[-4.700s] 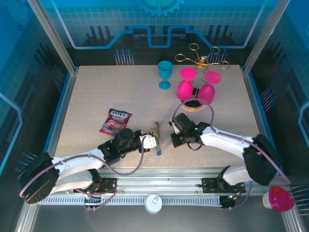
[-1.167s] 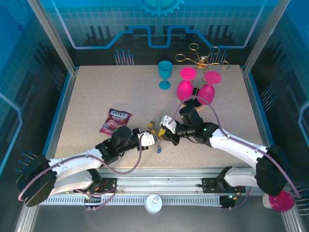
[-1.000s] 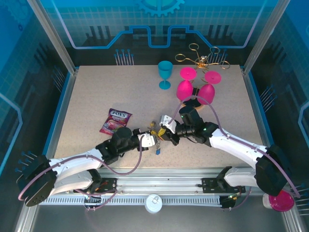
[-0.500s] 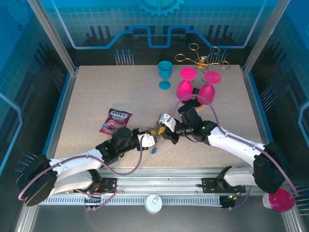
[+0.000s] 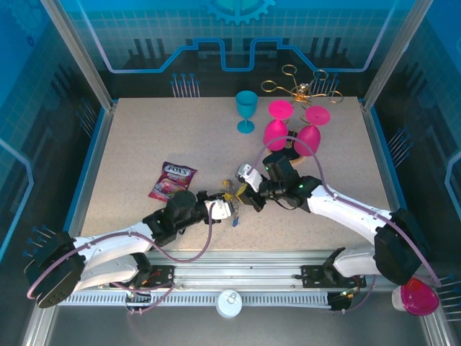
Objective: Put the keys on the keyring
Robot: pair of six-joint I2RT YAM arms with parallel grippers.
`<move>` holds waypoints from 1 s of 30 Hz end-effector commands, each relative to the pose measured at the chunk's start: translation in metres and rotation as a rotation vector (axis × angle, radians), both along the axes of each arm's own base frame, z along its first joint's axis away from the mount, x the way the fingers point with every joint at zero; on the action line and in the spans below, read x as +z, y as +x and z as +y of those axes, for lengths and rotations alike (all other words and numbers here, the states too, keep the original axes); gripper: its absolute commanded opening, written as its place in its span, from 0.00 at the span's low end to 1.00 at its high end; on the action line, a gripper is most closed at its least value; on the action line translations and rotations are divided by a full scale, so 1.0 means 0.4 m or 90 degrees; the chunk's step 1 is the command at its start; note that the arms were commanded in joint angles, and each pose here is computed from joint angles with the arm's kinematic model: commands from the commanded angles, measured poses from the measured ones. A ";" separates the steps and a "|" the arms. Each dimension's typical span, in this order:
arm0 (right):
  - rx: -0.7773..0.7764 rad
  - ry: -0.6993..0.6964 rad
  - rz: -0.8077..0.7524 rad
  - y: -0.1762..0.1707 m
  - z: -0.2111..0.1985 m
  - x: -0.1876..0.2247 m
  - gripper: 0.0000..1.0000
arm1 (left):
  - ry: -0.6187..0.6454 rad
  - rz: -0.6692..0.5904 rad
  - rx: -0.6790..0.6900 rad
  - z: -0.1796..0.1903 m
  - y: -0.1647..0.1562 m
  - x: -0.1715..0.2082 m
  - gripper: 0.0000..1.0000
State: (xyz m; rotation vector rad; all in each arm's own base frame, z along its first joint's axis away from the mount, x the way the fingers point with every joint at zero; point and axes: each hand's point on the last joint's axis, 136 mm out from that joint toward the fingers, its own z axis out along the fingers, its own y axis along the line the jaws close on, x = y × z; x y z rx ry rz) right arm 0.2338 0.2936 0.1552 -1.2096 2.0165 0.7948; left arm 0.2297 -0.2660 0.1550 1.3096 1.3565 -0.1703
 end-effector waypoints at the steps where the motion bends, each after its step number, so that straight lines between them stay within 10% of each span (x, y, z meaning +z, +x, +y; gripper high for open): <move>1: -0.076 -0.014 -0.012 0.068 -0.030 0.010 0.00 | 0.018 -0.003 -0.042 -0.016 -0.035 -0.015 0.00; 15: -0.067 -0.005 -0.012 0.046 -0.045 0.004 0.00 | -0.003 -0.002 -0.016 -0.014 -0.023 -0.005 0.00; 30: -0.064 -0.204 0.026 -0.012 -0.129 -0.181 0.00 | -0.081 0.089 0.024 -0.005 -0.018 0.002 0.00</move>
